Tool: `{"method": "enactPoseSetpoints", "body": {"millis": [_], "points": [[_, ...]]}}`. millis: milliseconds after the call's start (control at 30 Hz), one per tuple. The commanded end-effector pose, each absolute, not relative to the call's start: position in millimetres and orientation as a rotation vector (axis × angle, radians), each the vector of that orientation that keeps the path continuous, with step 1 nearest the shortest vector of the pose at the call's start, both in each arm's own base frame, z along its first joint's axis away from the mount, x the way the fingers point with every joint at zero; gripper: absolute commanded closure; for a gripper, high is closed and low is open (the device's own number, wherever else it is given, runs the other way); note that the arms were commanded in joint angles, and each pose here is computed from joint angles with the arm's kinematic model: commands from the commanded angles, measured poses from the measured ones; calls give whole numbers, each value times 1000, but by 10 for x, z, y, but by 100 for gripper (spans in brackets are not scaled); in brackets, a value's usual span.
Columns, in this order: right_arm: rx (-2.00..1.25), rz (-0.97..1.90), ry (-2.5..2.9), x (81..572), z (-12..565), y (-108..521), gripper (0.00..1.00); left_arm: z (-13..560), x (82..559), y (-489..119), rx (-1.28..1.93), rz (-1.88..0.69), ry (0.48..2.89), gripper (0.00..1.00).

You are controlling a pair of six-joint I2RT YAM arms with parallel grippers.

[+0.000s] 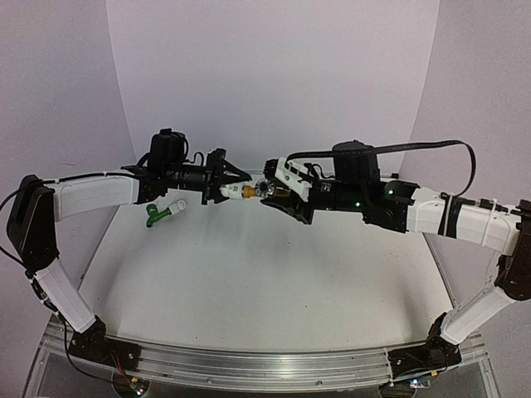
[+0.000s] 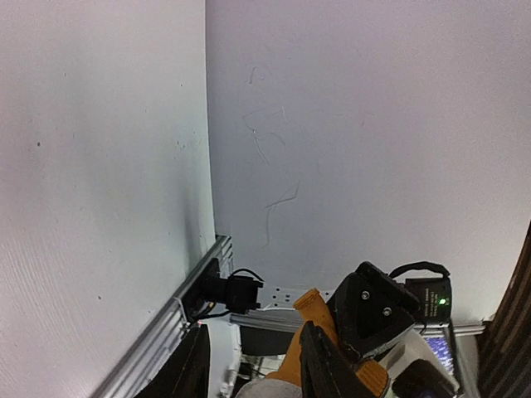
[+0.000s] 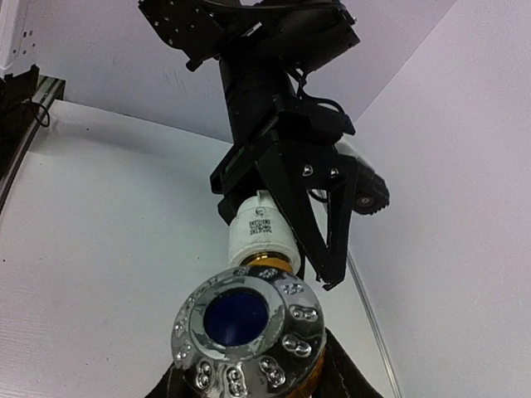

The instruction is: Install the water faucets

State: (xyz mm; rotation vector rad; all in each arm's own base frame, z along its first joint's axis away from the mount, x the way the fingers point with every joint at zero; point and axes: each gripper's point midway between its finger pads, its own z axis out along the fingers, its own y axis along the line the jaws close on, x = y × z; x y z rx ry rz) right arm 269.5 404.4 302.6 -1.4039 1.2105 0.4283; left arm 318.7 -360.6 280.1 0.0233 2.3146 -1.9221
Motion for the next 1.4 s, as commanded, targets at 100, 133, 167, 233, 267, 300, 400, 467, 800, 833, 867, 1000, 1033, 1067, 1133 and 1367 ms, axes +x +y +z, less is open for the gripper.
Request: {"method": "enactPoseSetpoints", "body": {"millis": [100,133,167,233,267,300,400,467,800,833,867,1000,1033,1067,1133,1367], "points": [[-1207,713,1357,2624,3316,4144,93,3801,3183,-3473,612,-1511,1718,100],[-1173,762,1383,2611,3347,4149,95,3901,3121,-3492,708,-1447,1634,100],[-1141,813,1407,2593,3378,4158,96,3987,3058,-3510,794,-1386,1552,100],[-1062,919,1467,2579,3436,4181,99,4099,2881,-3567,966,-1258,1377,100],[-1024,965,1494,2577,3472,4193,100,4128,2761,-3603,1061,-1190,1275,100],[-962,1025,1539,2589,3505,4201,100,4141,2628,-3642,1161,-1108,1152,100],[-768,1184,1644,2642,3611,4214,100,4113,2230,-3701,1394,-955,797,100],[-661,1295,1689,2657,3712,4228,100,4110,1971,-3669,1505,-909,548,100],[-25,1888,1956,3111,3746,4065,100,3745,1491,-3432,1560,-492,-314,100],[-16,1914,1960,3136,3779,4049,99,3732,1510,-3413,1557,-481,-328,100],[-22,1933,1957,3148,3828,4034,95,3720,1537,-3392,1555,-471,-335,100],[-124,1886,1935,3092,3958,3897,65,3757,1680,-3389,1578,-506,-213,100],[-136,1825,1972,3103,3863,3834,58,3798,1724,-3408,1587,-541,-134,100],[-148,1774,2000,3088,3800,3761,50,3845,1767,-3427,1592,-580,-54,100],[-198,1674,2019,3056,3733,3591,35,3946,1856,-3464,1588,-659,111,100],[-518,1127,1963,3003,3460,3091,9,4260,2213,-3662,1449,-1138,753,100]]}}
